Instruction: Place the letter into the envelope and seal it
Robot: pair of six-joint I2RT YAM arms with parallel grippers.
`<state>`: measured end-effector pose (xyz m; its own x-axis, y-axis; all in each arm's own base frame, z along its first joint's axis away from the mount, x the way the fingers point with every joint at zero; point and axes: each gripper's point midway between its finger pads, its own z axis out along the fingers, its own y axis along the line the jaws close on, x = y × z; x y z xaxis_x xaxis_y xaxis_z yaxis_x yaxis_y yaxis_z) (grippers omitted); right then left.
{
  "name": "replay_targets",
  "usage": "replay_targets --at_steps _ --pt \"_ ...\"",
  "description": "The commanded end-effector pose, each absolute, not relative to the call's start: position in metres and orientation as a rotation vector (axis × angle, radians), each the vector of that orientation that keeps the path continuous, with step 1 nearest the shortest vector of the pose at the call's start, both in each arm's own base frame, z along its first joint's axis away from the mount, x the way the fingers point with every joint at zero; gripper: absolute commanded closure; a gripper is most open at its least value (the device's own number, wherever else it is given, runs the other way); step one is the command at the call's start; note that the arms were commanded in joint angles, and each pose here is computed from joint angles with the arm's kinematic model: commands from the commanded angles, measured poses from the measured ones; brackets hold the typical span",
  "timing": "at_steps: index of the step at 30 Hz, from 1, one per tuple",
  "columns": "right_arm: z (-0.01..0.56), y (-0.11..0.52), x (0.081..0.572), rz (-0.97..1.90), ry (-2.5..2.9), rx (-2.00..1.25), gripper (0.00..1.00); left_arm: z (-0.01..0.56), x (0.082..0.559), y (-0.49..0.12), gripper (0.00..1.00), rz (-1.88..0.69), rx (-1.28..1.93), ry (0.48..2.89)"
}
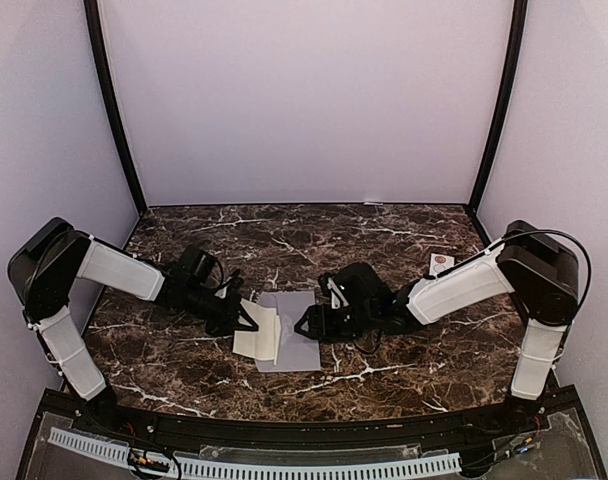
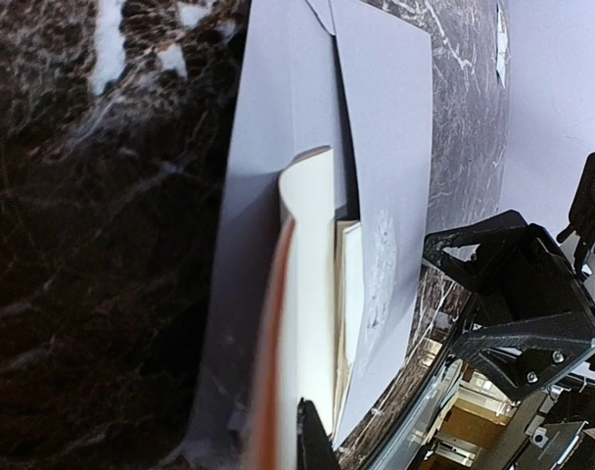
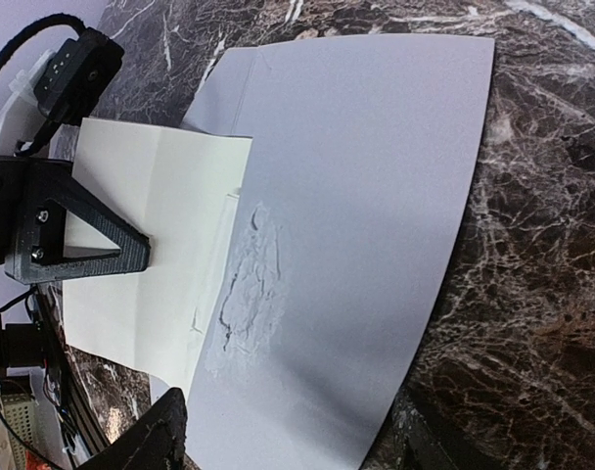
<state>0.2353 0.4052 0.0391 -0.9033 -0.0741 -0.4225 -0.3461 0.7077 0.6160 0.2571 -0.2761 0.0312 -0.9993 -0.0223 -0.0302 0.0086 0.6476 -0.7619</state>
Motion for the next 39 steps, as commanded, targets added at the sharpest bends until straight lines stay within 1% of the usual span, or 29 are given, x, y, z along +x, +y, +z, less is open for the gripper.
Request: replay_targets --at_steps 1,13,20,28,39 --pt "0.022 0.406 0.224 1.007 2.616 -0.339 0.32 0.036 0.262 -0.28 1.0 -1.346 -0.012 2.784" --pt "0.021 0.408 0.222 1.011 2.619 -0.35 0.33 0.036 0.261 -0.285 1.0 -1.401 0.021 2.753" --pt "0.022 0.408 0.222 1.009 2.618 -0.349 0.33 0.031 0.263 -0.286 1.0 -1.378 0.092 2.755" --pt "0.023 0.409 0.222 1.012 2.616 -0.355 0.33 0.032 0.268 -0.291 1.0 -1.393 0.098 2.739" --pt "0.022 0.412 0.222 1.018 2.615 -0.363 0.34 0.026 0.271 -0.304 1.0 -1.351 0.158 2.745"
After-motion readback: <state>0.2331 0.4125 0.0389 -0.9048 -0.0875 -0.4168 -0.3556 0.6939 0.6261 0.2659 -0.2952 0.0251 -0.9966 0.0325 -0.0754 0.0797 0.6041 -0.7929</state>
